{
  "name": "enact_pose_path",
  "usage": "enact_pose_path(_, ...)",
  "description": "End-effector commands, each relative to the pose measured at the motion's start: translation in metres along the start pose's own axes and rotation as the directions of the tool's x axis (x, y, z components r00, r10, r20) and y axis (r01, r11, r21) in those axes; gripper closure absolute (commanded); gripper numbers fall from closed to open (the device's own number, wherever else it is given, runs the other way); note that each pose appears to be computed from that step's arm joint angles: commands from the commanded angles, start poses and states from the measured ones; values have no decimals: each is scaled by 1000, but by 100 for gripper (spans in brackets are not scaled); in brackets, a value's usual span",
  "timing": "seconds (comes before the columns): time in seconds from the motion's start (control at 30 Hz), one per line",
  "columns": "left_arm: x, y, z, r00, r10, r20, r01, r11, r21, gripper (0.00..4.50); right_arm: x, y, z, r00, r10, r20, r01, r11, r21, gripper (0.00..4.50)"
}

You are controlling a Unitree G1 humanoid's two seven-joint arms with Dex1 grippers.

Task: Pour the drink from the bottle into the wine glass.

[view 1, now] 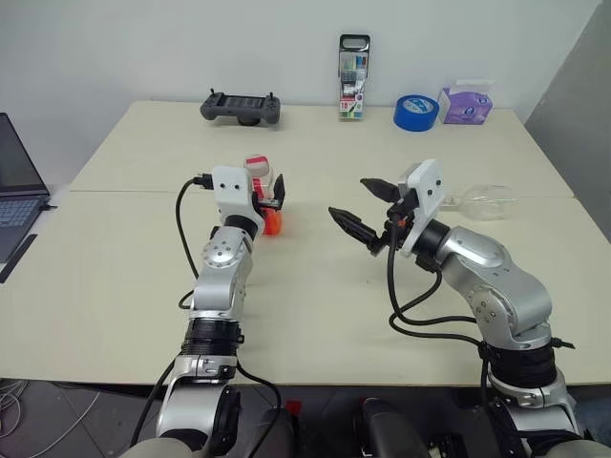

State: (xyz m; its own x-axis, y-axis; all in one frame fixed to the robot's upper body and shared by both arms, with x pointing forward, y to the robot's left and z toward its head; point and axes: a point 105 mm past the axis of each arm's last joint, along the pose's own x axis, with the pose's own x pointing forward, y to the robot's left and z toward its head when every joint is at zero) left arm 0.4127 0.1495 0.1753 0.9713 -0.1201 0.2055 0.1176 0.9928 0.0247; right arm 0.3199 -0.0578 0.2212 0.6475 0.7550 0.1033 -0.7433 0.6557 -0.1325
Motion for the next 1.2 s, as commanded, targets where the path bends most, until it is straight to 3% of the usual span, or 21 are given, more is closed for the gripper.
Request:
enact_pose_path(0.03,5,-10,21,996,-24,82,23,1000,11,3,-3,5,10,999,13,30,-12,1000,-29,0)
enact_pose_path(0.27,4,-6,13,998,15,54,-15,1000,4,227,-2,8,10,999,17,28,-17,999,-28,0)
enact_pose_path(0.3,4,-4,12,999,20,48,-20,1000,4,239,-2,8,11,999,20,30,-19,999,-28,0)
enact_pose_path(0.57,7,2,12,999,8,46,-8,1000,9,239,3,2,28,997,-15,71,18,999,-41,0)
enact_pose_path(0.67,5,-24,33,975,-192,114,197,980,-36,239,9,-10,42,993,-97,66,100,994,-43,0)
enact_pose_path(0.77,-9,-48,52,895,-416,163,423,906,-13,239,14,-1,41,998,-68,-10,69,997,22,0)
enact_pose_path(0.9,-29,-52,57,840,-523,145,531,847,-21,239,14,17,52,1000,-24,18,23,997,74,0)
enact_pose_path(1.03,-47,-64,53,770,-632,91,634,773,0,239,16,19,49,997,-71,-12,71,994,88,0)
enact_pose_path(1.2,-56,-71,42,738,-673,48,674,739,-2,239,19,25,40,995,-93,-35,97,986,139,0)
